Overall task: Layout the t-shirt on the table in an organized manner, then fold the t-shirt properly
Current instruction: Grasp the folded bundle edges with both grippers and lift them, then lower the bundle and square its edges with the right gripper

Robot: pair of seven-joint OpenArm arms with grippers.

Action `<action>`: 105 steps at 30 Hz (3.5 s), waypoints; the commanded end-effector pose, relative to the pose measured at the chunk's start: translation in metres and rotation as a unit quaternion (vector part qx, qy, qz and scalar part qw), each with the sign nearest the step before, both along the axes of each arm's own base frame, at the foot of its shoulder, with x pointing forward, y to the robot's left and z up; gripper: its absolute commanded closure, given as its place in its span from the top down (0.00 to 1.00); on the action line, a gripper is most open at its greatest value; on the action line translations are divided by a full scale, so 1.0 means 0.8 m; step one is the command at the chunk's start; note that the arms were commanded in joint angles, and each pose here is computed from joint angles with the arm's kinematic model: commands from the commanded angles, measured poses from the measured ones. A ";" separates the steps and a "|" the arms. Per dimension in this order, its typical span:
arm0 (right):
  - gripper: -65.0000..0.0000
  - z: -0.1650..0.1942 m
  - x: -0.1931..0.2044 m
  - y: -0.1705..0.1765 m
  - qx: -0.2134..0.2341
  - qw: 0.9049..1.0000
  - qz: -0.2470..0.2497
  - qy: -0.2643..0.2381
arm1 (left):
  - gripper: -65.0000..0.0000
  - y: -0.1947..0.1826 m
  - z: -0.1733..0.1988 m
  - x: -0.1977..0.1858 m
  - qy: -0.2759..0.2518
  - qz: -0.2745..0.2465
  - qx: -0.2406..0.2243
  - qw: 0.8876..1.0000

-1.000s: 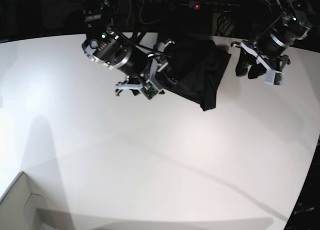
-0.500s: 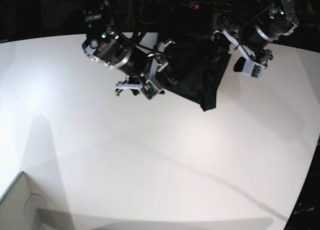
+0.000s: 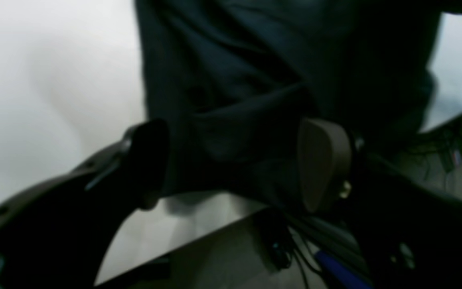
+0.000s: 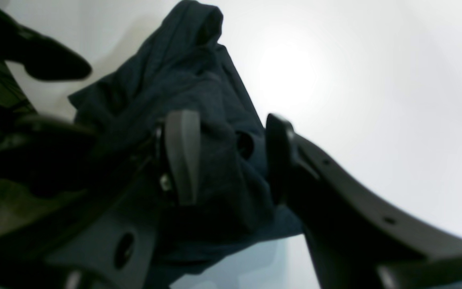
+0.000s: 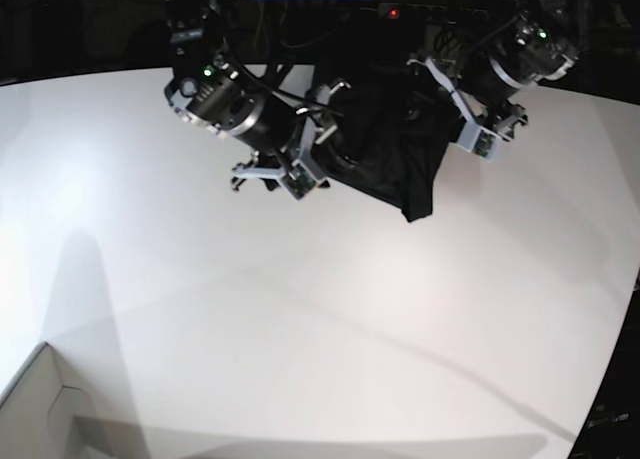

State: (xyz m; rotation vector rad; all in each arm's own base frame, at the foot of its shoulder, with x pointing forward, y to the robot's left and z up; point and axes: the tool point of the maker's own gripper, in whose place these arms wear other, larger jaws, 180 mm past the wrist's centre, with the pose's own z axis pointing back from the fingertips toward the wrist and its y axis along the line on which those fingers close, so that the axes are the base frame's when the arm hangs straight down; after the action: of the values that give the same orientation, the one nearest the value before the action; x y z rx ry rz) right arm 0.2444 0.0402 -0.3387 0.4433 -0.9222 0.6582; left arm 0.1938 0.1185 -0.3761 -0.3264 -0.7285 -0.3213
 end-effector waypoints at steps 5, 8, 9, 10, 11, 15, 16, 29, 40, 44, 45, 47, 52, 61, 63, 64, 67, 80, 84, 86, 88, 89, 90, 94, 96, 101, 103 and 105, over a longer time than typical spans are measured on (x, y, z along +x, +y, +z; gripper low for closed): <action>0.41 0.016 0.005 0.007 0.021 1.000 0.000 -0.017 | 0.73 0.084 0.025 0.028 -0.045 0.095 0.029 0.994; 0.41 0.014 0.001 0.008 0.023 1.000 0.001 -0.014 | 0.73 0.118 0.026 0.033 -0.049 0.134 0.038 0.989; 0.41 0.013 0.000 0.007 0.022 1.000 0.001 -0.013 | 0.73 0.128 0.026 0.034 -0.050 0.146 0.041 0.987; 0.41 0.012 0.000 0.007 0.021 1.000 0.001 -0.011 | 0.73 0.133 0.028 0.033 -0.052 0.154 0.042 0.986; 0.41 0.012 0.000 0.007 0.021 1.000 0.001 -0.011 | 0.73 0.140 0.029 0.032 -0.053 0.162 0.044 0.984; 0.41 0.012 0.000 0.007 0.021 1.000 0.001 -0.011 | 0.73 0.142 0.027 0.027 -0.051 0.178 0.038 0.982; 0.41 0.012 0.000 0.007 0.021 1.000 0.001 -0.011 | 0.73 0.139 0.026 0.026 -0.049 0.179 0.035 0.982; 0.41 0.010 0.002 -0.013 0.014 1.000 -0.023 -0.009 | 0.73 0.115 0.043 0.020 -0.068 0.175 -0.016 0.982; 0.42 -0.004 -0.046 -0.022 0.011 0.999 -0.034 0.028 | 0.73 0.107 0.050 0.023 -0.079 0.173 -0.043 0.981; 0.41 -0.009 -0.069 -0.004 0.022 0.999 -0.016 0.045 | 0.73 0.108 0.050 0.024 -0.078 0.173 -0.042 0.981; 0.41 -0.008 -0.072 0.000 0.024 0.999 -0.011 0.046 | 0.73 0.107 0.050 0.024 -0.078 0.172 -0.042 0.981; 0.40 -0.006 -0.075 0.009 0.029 0.998 -0.001 0.047 | 0.73 0.107 0.052 0.027 -0.081 0.172 -0.043 0.981; 0.24 0.010 -0.078 0.027 0.041 0.998 0.018 0.032 | 0.73 0.107 0.052 0.027 -0.082 0.172 -0.043 0.981; 0.07 -0.003 -0.077 0.070 0.052 0.995 0.071 0.041 | 0.73 0.107 0.043 0.021 -0.070 0.175 -0.045 0.981; 0.07 -0.017 -0.071 0.065 0.046 0.995 0.066 0.052 | 0.73 0.108 0.037 0.018 -0.062 0.177 -0.046 0.981; 0.07 -0.022 -0.068 0.059 0.042 0.996 0.060 0.056 | 0.73 0.108 0.034 0.014 -0.057 0.178 -0.046 0.981; 0.07 -0.032 -0.055 0.033 0.030 0.997 0.030 0.060 | 0.73 0.109 0.031 0.010 -0.051 0.178 -0.046 0.982; 0.07 -0.088 -0.039 -0.053 -0.044 0.997 0.021 0.067 | 0.73 0.108 0.028 0.006 -0.047 0.178 -0.046 0.982; 0.07 -0.081 -0.018 -0.065 -0.049 0.997 0.010 0.051 | 0.73 0.108 0.028 0.004 -0.045 0.178 -0.045 0.982; 0.07 -0.076 -0.013 -0.065 -0.050 0.998 0.010 0.043 | 0.73 0.108 0.024 -0.003 -0.037 0.179 -0.043 0.982; 0.07 -0.074 -0.010 -0.064 -0.048 0.998 0.010 0.038 | 0.73 0.108 0.024 -0.004 -0.037 0.179 -0.046 0.982; 0.07 -0.073 -0.009 -0.064 -0.047 0.998 0.010 0.037 | 0.73 0.108 0.024 -0.004 -0.037 0.179 -0.046 0.982; 0.07 -0.071 -0.007 -0.063 -0.046 0.998 0.010 0.034 | 0.73 0.107 0.023 -0.004 -0.036 0.179 -0.046 0.982; 0.07 -0.058 0.010 -0.067 -0.053 0.998 0.010 0.013 | 0.74 0.106 0.024 -0.005 -0.036 0.179 -0.049 0.982; 0.07 -0.047 0.016 -0.082 -0.067 0.998 0.005 -0.004 | 0.74 0.105 0.024 -0.005 -0.037 0.180 -0.050 0.982; 0.07 -0.007 0.024 -0.106 -0.074 0.996 -0.021 -0.050 | 0.74 0.102 0.025 -0.002 -0.040 0.178 -0.052 0.982; 0.07 0.001 0.022 -0.111 -0.076 0.995 -0.027 -0.058 | 0.74 0.092 0.025 0.000 -0.039 0.164 -0.056 0.984; 0.07 0.004 0.021 -0.113 -0.076 0.995 -0.032 -0.060 | 0.74 0.073 0.025 0.003 -0.037 0.144 -0.066 0.987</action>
State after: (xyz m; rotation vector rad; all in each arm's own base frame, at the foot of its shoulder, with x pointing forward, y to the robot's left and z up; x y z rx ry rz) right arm 0.2563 -0.0534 -0.3473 0.2280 -0.9409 0.7027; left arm 0.1919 0.1771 -0.3673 -0.3259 -0.8166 -0.0006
